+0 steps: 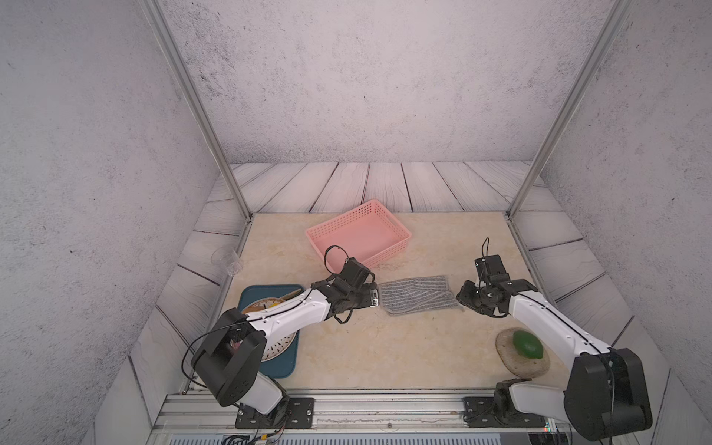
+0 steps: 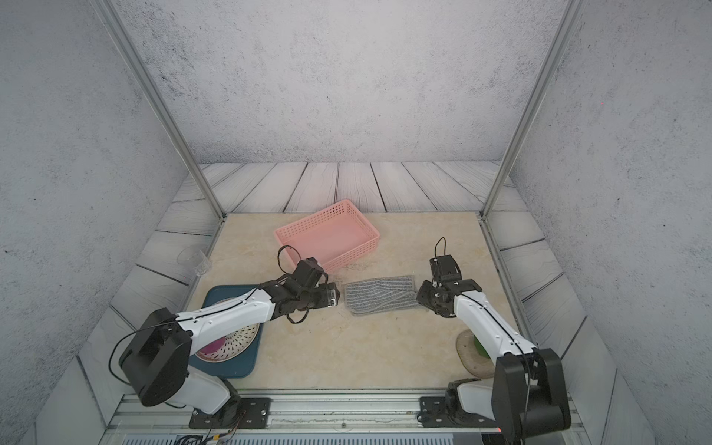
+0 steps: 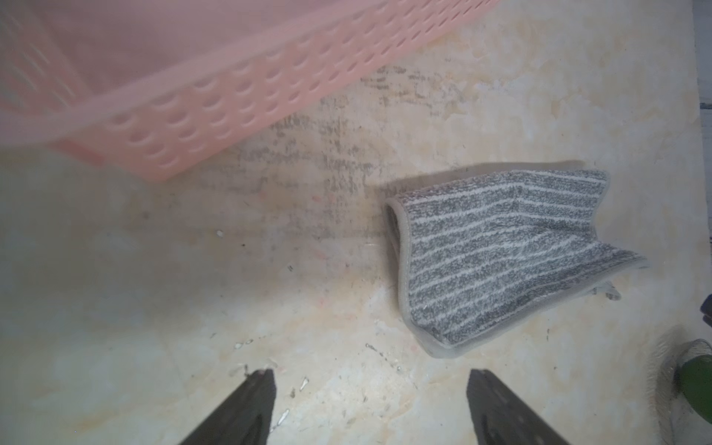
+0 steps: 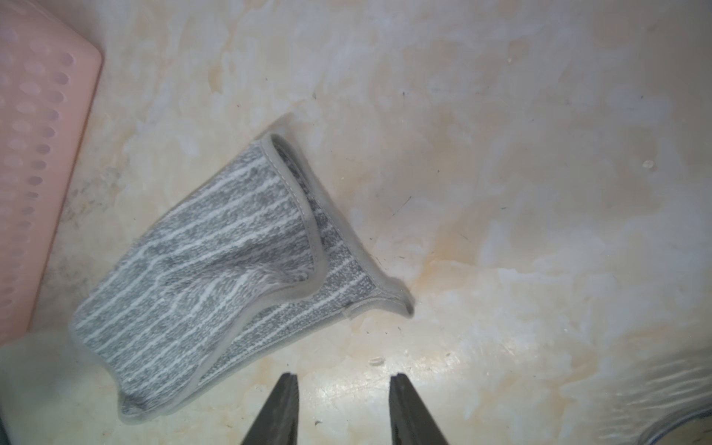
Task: Fold the square dishcloth
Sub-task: Fold the cleaning item at the center of the board, then smooth out the cleaning item at the center of the board.
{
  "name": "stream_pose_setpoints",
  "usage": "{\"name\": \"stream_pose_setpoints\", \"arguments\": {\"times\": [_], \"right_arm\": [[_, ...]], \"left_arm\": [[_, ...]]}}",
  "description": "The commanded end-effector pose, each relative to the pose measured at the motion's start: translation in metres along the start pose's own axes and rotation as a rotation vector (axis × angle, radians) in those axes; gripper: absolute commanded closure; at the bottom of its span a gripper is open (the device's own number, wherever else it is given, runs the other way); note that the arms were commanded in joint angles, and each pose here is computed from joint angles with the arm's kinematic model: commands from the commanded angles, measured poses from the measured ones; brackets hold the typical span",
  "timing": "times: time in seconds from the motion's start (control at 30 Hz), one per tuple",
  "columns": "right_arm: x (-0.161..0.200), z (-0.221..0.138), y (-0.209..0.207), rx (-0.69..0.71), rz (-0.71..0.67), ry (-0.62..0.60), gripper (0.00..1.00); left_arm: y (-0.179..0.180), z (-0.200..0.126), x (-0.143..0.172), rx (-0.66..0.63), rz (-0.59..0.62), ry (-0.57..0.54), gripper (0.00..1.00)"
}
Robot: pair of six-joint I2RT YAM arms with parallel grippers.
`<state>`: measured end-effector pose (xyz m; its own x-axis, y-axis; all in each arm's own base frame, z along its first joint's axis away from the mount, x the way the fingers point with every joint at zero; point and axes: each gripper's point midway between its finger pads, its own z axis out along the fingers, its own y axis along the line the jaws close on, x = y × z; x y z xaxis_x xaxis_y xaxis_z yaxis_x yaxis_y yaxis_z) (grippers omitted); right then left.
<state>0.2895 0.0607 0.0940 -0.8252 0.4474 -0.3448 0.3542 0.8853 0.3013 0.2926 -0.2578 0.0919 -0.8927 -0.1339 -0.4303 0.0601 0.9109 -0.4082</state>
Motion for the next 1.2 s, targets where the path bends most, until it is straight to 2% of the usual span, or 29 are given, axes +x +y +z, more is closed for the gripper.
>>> {"name": "stream_pose_setpoints", "arguments": {"times": [0.0,0.2,0.53,0.83,1.1,1.17], "right_arm": [[-0.001,-0.003,-0.002,-0.002,0.036,-0.023,0.59],[-0.007,0.003,0.004,-0.003,0.046,-0.009,0.55],[-0.015,0.011,0.014,-0.029,0.07,-0.013,0.54],[-0.016,0.024,0.018,-0.036,0.069,0.012,0.54],[-0.015,0.036,0.024,-0.053,0.071,0.055,0.55],[-0.013,0.038,0.023,-0.048,0.074,0.065,0.55]], "left_arm": [[-0.01,0.01,0.013,0.049,-0.068,0.105,0.15],[-0.026,0.029,0.023,0.106,-0.089,0.201,0.25],[-0.024,0.054,0.027,0.073,-0.083,0.247,0.28],[-0.024,0.074,0.036,0.069,-0.084,0.301,0.45],[-0.023,0.078,0.041,0.067,-0.087,0.323,0.64],[-0.022,0.077,0.042,0.064,-0.086,0.326,0.65]]}}
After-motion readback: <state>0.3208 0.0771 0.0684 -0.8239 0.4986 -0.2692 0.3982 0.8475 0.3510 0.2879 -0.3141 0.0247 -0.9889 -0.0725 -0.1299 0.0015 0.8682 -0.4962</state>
